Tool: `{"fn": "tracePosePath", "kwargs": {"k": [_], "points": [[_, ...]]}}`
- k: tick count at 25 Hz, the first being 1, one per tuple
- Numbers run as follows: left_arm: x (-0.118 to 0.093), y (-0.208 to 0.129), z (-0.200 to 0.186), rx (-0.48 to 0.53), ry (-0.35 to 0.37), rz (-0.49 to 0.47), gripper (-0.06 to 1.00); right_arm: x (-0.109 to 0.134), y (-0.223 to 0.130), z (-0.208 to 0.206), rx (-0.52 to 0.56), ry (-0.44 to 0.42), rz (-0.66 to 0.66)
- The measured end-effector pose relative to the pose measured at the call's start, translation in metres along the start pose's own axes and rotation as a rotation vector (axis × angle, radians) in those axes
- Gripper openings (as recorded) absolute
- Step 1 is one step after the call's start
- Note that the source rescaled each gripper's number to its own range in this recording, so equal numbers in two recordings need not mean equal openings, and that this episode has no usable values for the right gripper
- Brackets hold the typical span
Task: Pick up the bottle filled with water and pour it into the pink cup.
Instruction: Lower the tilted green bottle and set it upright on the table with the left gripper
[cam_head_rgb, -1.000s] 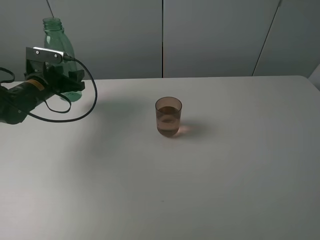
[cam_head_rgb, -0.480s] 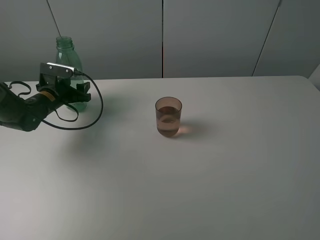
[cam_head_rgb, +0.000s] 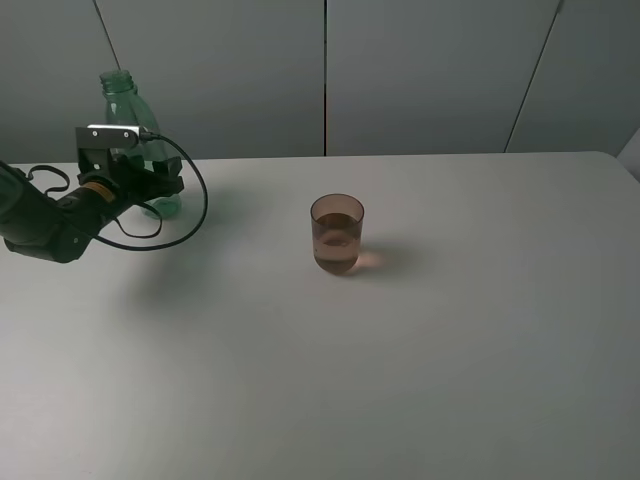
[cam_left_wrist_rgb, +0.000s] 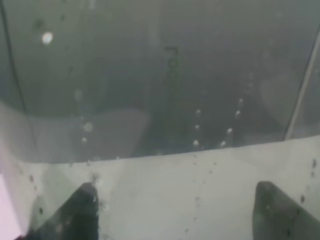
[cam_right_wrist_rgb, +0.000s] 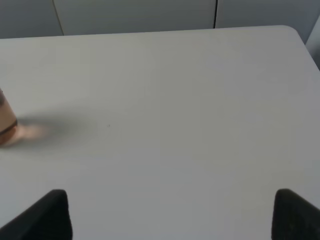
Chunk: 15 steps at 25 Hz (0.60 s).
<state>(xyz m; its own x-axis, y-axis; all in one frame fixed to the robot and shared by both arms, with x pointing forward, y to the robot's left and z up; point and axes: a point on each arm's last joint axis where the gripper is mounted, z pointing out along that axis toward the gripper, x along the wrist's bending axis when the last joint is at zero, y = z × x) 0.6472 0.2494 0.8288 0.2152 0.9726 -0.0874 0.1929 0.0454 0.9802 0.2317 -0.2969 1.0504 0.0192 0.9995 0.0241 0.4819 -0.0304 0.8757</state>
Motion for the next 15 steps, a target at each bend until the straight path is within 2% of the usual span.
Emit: {"fn": "tracePosePath", "kwargs": {"k": [6, 15], "points": [[-0.0105, -0.0015, 0.002, -0.003, -0.032, 0.065, 0.0, 0.0, 0.0, 0.0, 0.0, 0.0, 0.0], [-0.0117, -0.0016, 0.0022, -0.002, -0.045, 0.118, 0.0, 0.0, 0.0, 0.0, 0.0, 0.0, 0.0]]}}
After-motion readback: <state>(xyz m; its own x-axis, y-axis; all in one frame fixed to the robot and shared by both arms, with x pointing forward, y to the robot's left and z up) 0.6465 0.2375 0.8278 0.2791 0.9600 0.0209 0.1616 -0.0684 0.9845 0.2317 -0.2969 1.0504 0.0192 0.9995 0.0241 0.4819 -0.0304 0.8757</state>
